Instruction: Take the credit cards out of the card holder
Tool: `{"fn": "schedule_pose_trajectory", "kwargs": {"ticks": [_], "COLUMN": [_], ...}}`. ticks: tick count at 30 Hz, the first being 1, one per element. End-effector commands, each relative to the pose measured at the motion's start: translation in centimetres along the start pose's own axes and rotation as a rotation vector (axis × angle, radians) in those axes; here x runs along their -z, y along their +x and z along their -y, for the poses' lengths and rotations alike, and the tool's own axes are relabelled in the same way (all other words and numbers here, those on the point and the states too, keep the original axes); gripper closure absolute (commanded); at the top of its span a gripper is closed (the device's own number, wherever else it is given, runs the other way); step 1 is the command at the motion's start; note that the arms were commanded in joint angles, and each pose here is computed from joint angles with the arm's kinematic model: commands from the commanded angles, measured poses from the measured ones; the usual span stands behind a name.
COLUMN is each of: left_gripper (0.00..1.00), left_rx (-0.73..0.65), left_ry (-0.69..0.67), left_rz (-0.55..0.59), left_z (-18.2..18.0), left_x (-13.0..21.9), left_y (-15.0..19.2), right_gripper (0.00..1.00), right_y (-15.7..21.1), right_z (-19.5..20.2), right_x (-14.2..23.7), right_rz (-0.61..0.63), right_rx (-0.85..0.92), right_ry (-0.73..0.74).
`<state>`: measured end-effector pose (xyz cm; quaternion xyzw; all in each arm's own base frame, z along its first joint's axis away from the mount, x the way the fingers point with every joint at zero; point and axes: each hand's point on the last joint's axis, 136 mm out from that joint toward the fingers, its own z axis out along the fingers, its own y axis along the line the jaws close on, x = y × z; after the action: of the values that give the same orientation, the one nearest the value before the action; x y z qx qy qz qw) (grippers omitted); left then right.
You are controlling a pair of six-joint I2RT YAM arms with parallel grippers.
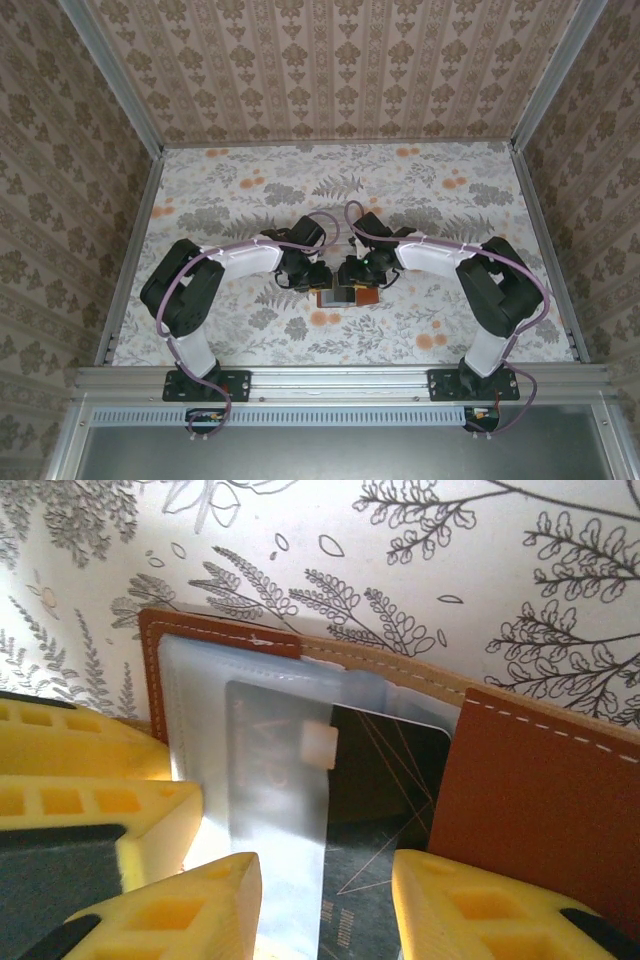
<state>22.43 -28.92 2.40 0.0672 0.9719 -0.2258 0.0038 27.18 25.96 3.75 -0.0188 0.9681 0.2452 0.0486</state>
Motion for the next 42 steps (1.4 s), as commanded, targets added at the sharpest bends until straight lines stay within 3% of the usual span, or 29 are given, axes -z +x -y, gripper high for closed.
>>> {"fn": "schedule_pose_trajectory", "kwargs": {"ticks": [1,15,21,42], "left_gripper": [0.69,0.69,0.62,0.66], "left_rx": [0.006,-0.042,-0.063,-0.061], "left_ry": [-0.106,-0.06,-0.067,-0.13], "left_rz": [-0.044,0.058,0.063,-0.074], "left_z": [-2.4,1.2,1.7,-0.5], "left_x": [-0.4,3.3,3.3,-0.2], "left_y": [1.4,-1.2,-1.7,0.9], "right_gripper": [0.58,0.58,0.58,0.64], "right_y": [0.1,-0.2,-0.1,0.8], "right_z": [-0.8,-1.3,-0.6,2.0], "right_x": [1.3,2.9,2.7,-0.7], "right_rz": [0.016,0.03,0.04,-0.038], "right_rx": [-0.004,-0.003,-0.007,-0.056], "right_ry": [-0.033,-0.101,-0.108,-0.122]}}
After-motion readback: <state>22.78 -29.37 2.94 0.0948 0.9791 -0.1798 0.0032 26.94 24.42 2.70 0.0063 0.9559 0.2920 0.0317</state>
